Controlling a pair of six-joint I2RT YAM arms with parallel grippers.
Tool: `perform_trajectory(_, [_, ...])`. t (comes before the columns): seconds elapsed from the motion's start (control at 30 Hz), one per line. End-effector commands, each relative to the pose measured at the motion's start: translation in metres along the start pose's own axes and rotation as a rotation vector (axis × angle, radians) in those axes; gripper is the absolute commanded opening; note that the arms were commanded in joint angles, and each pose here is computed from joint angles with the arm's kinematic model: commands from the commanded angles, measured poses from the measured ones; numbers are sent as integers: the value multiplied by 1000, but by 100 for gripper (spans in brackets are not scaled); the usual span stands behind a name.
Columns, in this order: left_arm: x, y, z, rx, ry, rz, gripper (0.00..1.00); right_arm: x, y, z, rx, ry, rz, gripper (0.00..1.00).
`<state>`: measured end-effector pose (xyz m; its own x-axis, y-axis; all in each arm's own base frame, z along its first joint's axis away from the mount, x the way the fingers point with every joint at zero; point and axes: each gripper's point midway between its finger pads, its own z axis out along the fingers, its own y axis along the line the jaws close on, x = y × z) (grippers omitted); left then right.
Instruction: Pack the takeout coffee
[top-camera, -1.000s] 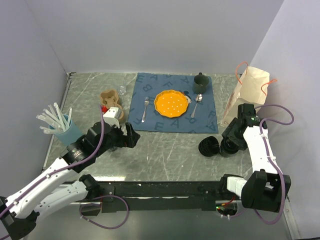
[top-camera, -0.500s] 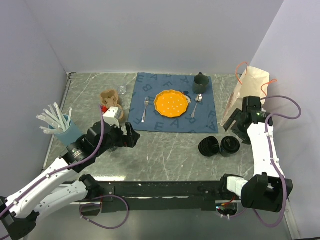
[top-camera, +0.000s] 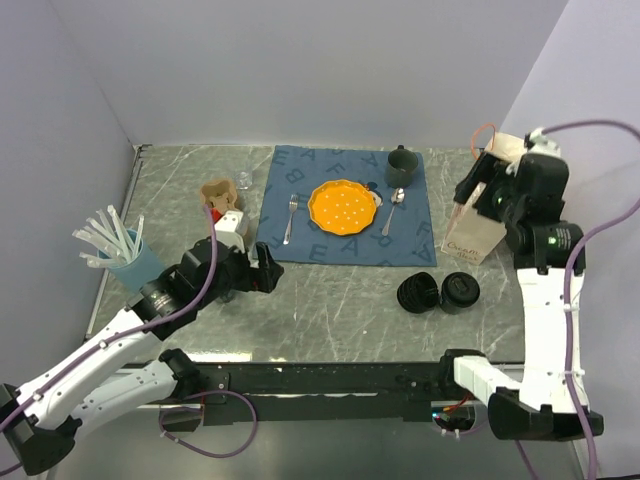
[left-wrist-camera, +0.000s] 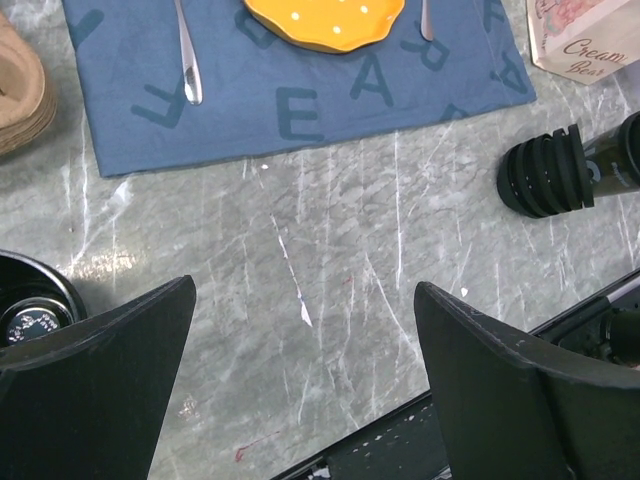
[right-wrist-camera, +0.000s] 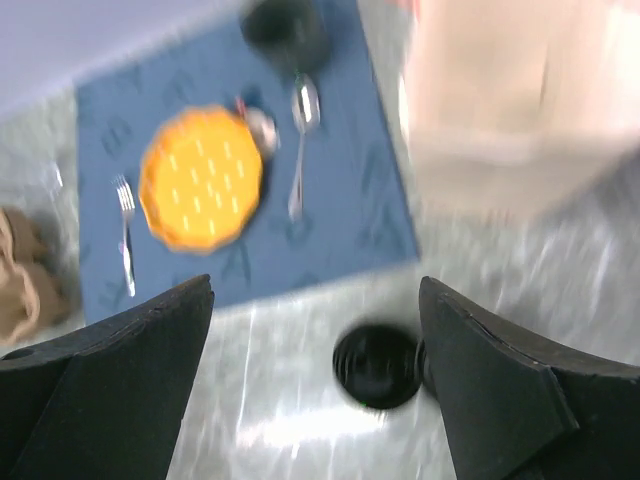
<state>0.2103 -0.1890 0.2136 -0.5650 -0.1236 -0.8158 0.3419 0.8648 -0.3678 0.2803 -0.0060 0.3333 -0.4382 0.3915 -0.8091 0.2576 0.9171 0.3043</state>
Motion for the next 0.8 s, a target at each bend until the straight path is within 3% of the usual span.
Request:
perform_trajectory(0.0, [-31, -18, -4, 52, -67, 13, 97, -61, 1, 10, 59, -142, -140, 92])
perform_trajectory(0.1, [-31, -20, -4, 57, -59, 10, 97, -83, -7, 27, 148, -124, -218, 92])
perform_trajectory(0.13, [-31, -21, -4, 61, -61, 5, 97, -71, -16, 46, 198, -33, -242, 92])
perform_trajectory(0.27, [-35, -26, -10, 89, -76, -12, 97, -64, -27, 71, 267, 97, -304, 89])
perform_trajectory(0.43, [-32, -23, -12, 89, -78, -8, 97, -49, -41, 95, 325, 174, -325, 70])
perform_trajectory(0.6, [-32, -16, -14, 62, -86, 7, 97, -36, -45, 114, 330, 224, -341, 63])
perform_trajectory(0.67, [-32, -15, -15, 58, -88, 8, 97, -31, -49, 122, 347, 246, -346, 54])
perform_trajectory(0.7, [-32, -15, -15, 57, -89, 8, 97, -31, -49, 125, 350, 246, -339, 38])
perform_trajectory(0.77, [-33, -15, -16, 52, -90, 6, 97, -29, -49, 131, 355, 258, -336, 29])
